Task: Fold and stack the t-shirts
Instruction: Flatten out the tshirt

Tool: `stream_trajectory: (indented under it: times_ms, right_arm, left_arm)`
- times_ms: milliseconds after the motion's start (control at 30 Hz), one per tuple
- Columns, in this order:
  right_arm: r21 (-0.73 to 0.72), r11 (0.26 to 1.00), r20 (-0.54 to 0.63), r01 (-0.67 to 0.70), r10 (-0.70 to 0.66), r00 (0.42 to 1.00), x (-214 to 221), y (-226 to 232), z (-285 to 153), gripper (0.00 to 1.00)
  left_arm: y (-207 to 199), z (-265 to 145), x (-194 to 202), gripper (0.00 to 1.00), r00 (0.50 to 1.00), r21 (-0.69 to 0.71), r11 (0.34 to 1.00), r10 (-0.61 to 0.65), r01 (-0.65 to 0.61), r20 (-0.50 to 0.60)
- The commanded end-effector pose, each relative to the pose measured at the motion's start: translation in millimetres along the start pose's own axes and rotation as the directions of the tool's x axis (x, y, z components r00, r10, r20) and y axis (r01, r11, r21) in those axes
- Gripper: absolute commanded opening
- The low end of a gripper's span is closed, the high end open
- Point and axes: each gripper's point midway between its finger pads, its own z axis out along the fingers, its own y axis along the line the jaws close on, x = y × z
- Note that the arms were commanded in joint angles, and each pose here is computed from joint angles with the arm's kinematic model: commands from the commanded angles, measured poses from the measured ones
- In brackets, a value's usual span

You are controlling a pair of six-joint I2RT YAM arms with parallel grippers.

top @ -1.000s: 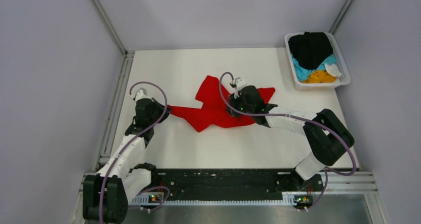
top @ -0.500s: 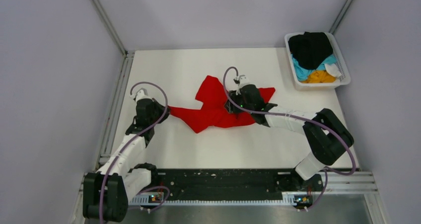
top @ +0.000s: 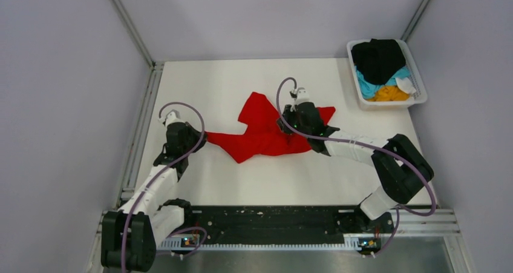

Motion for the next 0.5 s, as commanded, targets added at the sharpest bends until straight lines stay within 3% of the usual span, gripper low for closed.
stream_trajectory:
  times_ms: [0, 100, 200, 333, 467]
  right_arm:
    - [0.019, 1.000, 0.023, 0.017, -0.017, 1.000, -6.3, -5.6, 6.6, 0.00]
    - [0.024, 0.999, 0.044, 0.034, -0.035, 0.998, -13.6, -6.0, -2.2, 0.00]
    - [0.092, 0.992, 0.152, 0.082, -0.095, 0.984, -63.2, -5.8, -32.6, 0.00]
    - [0.216, 0.974, 0.359, 0.066, -0.142, 0.923, -150.2, -7.3, -111.0, 0.00]
    - [0.183, 0.982, 0.510, 0.049, -0.138, 0.849, -212.8, 12.9, -193.9, 0.00]
  left_arm:
    - [-6.6, -3.2, -17.7, 0.00, 0.998, 0.017, 1.000, 0.007, -0.008, 0.070]
    - [-6.9, -9.9, -25.5, 0.00, 0.996, -0.006, 1.000, 0.003, -0.002, 0.086]
    - [-22.9, -28.0, -55.8, 0.00, 0.988, -0.003, 1.000, 0.000, 0.000, 0.157]
    - [-63.8, -72.5, -101.9, 0.00, 0.961, 0.107, 0.994, -0.024, -0.006, 0.274]
    - [-97.2, -140.8, -145.1, 0.00, 0.910, 0.209, 0.977, -0.045, -0.046, 0.412]
